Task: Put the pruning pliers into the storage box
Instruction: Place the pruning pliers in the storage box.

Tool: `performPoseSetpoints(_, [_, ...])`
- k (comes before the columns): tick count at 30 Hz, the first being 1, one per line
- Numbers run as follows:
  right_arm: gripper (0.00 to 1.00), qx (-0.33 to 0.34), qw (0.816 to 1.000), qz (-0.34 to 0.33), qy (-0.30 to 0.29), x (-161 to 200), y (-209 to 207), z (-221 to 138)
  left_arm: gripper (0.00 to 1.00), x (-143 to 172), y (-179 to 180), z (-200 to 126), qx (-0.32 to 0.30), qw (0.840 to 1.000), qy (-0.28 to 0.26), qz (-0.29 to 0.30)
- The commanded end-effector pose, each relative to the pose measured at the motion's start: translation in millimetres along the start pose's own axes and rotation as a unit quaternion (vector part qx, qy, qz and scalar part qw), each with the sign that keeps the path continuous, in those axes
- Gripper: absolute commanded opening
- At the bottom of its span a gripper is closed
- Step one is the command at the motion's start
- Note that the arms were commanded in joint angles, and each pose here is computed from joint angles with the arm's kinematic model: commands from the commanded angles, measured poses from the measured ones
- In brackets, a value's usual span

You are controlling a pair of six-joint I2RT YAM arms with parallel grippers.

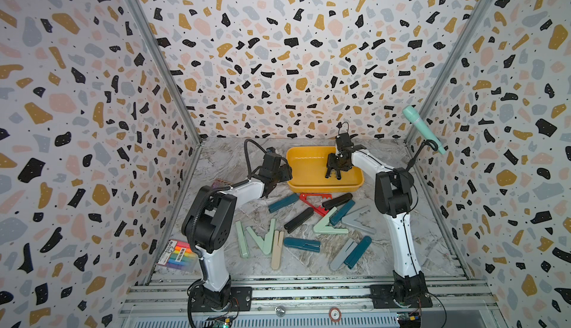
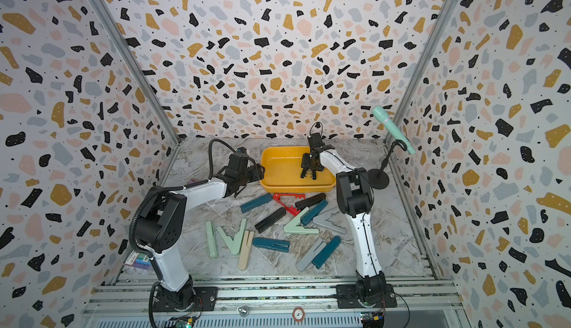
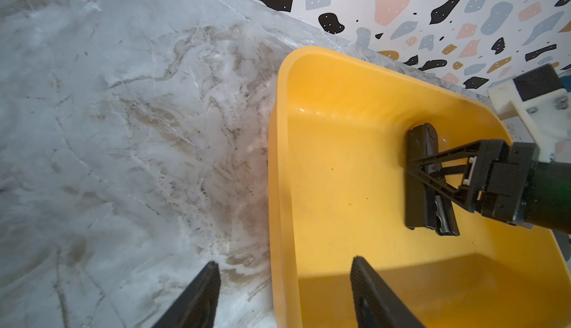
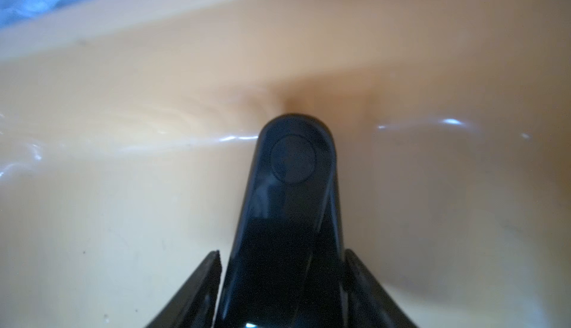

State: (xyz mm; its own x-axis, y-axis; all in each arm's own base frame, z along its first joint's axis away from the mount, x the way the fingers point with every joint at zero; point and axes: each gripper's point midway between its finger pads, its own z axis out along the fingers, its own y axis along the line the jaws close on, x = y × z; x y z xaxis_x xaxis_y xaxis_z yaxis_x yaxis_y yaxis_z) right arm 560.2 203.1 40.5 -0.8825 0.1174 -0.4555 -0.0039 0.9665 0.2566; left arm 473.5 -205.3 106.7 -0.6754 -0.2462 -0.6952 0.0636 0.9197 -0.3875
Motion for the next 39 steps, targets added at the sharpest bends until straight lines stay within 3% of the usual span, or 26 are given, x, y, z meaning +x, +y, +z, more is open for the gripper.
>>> performPoseSetpoints(1, [0.7, 0.02, 0.999, 0.001, 0.029, 15.2, -1.7, 4.3, 0.67, -9.6, -9.8, 2.1, 0.016, 1.0, -0.014, 0.004])
performPoseSetpoints(6, [0.85, 0.035, 0.999, -0.013, 0.032, 14.2, -5.9, -4.0, 0.67, -7.0, -7.5, 1.1, 0.013, 1.0, -0.014, 0.003])
performPoseSetpoints(10, [0.91, 0.04, 0.998, -0.032, 0.022, 8.3, -7.3, -11.5, 0.67, -4.5, -5.9, 1.9, 0.013, 1.0, -0.012, 0.002])
performPoseSetpoints(13, [0.99, 0.014, 0.999, -0.026, 0.025, 2.9, -3.0, -13.9, 0.67, -4.6, -6.3, 1.9, 0.014, 1.0, -0.012, 0.002])
performPoseSetpoints(23, [0.99, -0.009, 0.993, -0.033, 0.108, 44.7, 3.3, -15.8, 0.67, -5.7, -4.7, 1.3, 0.012, 1.0, -0.018, 0.008])
performPoseSetpoints(35, [1.0, 0.042, 0.979, -0.059, 0.189, 92.2, -8.1, -16.0, 0.67, -0.7, 6.3, -0.6, 0.011, 1.0, -0.015, 0.002])
performPoseSetpoints(39, [0.93, 0.039, 0.974, -0.059, 0.217, 106.9, -8.3, -18.4, 0.67, -0.7, 10.6, -2.8, 0.011, 1.0, -0.017, -0.003])
